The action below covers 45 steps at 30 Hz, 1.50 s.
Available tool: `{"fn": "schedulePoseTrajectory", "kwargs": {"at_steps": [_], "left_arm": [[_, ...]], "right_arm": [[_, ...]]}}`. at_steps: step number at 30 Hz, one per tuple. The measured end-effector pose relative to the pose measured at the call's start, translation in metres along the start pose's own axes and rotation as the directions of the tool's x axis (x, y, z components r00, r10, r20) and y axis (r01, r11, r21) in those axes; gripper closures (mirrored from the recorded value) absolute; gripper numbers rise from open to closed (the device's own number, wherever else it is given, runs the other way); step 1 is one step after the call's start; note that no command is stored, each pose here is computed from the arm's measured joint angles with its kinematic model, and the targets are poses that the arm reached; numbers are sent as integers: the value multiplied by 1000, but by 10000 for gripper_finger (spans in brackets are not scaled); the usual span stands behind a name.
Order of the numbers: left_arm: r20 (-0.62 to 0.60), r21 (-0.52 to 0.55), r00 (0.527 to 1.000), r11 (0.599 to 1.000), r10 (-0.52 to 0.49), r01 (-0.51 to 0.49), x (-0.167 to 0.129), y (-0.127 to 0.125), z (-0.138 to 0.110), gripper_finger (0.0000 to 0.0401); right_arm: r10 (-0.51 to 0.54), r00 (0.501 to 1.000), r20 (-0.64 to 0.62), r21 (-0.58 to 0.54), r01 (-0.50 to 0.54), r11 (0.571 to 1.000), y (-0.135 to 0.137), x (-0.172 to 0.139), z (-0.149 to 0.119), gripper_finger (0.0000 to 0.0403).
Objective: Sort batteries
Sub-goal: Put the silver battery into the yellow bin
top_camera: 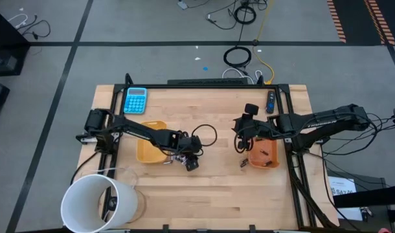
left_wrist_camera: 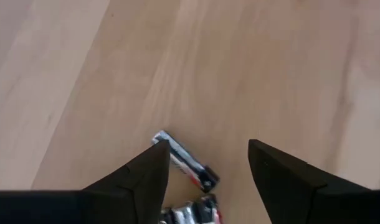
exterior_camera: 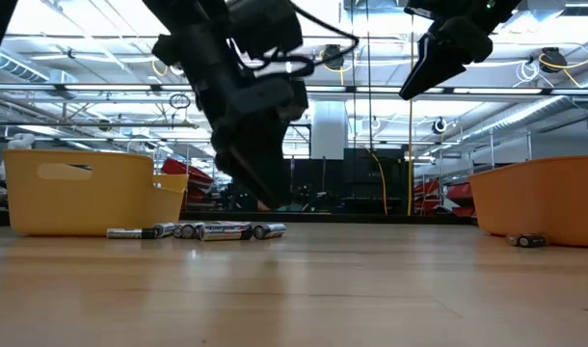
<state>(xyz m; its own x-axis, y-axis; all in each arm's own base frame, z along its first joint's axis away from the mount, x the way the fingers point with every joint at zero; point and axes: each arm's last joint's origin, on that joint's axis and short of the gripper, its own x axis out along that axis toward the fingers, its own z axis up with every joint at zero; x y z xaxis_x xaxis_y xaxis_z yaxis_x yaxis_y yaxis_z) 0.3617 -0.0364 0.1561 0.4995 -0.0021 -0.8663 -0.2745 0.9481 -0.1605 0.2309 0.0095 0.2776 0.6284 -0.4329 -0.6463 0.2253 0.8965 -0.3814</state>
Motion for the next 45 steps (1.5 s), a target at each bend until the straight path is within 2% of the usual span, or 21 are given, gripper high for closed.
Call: {"fn": "schedulePoseTrajectory", "kwargs": {"at_steps": [6,12,16,21,25,28,31,33,35,38,42,45], "left_arm": [[-49,12,997,999,52,-52,21,3,-9,176],[-47,100,993,989,111,-106,31,4,-12,186],[-38,201,992,973,124,-114,32,4,-11,235],[-26,286,988,948,152,-138,32,5,-11,354],[-17,318,980,930,200,-184,28,6,-8,355],[-41,356,966,908,254,-223,6,3,1,355],[40,348,968,905,247,-245,-42,-12,22,355],[44,327,971,914,237,-238,-74,-18,21,355],[-1,278,972,934,234,-225,-98,-18,12,355],[-149,237,936,931,319,-279,-120,-11,-14,355],[-238,177,888,916,394,-359,-123,-3,-48,354],[-263,153,871,910,414,-386,-121,2,-64,298]], "right_arm": [[0,1000,1,-5,0,1000,0,0,0,243],[0,1000,7,-8,0,1000,0,0,1,243],[0,1000,6,-8,0,1000,0,0,1,243],[-1,1000,22,1,1,1000,0,0,2,243],[-1,999,34,8,1,1000,0,0,4,243],[-1,999,33,12,1,1000,0,0,3,243],[-1,1000,8,24,0,1000,0,0,1,243],[0,1000,-10,34,1,999,0,0,-1,243],[1,999,-38,42,1,999,0,0,-4,243],[2,998,-63,57,1,998,1,-1,-7,243],[6,998,-59,65,-2,998,2,-1,-7,243],[7,999,-38,63,-4,998,2,-1,-4,243]]}}
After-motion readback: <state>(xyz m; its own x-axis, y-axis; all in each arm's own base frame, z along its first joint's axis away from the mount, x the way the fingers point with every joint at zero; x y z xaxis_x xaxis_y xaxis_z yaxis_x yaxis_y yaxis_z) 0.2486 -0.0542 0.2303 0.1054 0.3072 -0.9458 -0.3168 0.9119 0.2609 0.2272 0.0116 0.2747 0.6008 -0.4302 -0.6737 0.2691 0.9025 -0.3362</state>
